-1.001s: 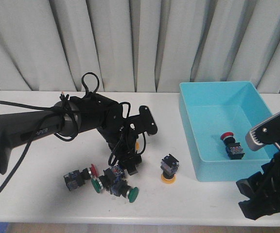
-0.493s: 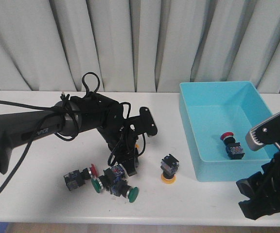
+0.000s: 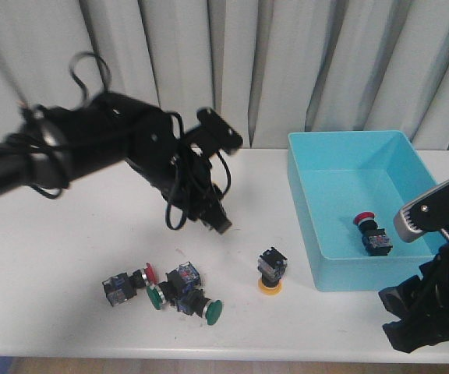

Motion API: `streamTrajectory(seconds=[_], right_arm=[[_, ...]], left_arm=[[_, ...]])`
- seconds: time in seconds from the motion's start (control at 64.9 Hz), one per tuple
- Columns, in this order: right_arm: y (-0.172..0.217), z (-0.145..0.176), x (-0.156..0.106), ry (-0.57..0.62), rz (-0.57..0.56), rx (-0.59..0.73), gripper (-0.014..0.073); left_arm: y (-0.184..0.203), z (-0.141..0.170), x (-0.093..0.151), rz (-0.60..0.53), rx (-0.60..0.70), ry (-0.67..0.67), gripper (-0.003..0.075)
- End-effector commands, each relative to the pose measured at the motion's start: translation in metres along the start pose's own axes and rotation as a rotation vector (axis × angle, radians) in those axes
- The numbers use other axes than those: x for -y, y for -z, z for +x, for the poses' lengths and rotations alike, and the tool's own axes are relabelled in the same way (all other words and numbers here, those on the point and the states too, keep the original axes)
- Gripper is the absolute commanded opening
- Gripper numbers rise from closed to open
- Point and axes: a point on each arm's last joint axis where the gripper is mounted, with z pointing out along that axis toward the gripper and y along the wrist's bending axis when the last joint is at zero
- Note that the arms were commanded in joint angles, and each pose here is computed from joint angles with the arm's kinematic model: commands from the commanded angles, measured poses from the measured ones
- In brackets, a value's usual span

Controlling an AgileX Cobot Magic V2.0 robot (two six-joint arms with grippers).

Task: Pick red and yellow buttons and place in box
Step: 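Lift the yellow button with the left gripper toward the table center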

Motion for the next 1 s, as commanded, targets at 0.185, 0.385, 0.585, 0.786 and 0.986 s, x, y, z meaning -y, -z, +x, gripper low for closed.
streamTrajectory(seconds=[0.185, 0.385, 0.585, 0.786, 0.986], right_arm=[[0.009, -0.009, 0.002, 0.003, 0.014, 0.083, 0.0418], [0.009, -0.009, 0.002, 0.002, 0.014, 0.084, 0.0418], [0.007, -0.01, 0.002, 0.001, 0.011, 0.081, 0.0426], [0.008, -0.016, -0.003, 0.095, -0.037, 0.147, 0.0492], [-0.009, -0.028, -0.02, 0.223, -0.205, 0.19, 0.0519]], left_arm=[[0.102, 0.03, -0.002, -0.064, 0.201, 0.113, 0.0122], [0.125, 0.083, -0.005, -0.115, 0.242, 0.192, 0.0122], [0.127, 0.125, 0.0, -0.137, 0.268, 0.297, 0.0122], [0.117, 0.131, 0.015, 0.007, 0.319, 0.411, 0.0125], [0.123, 0.118, 0.028, 0.191, 0.447, 0.42, 0.0125]])
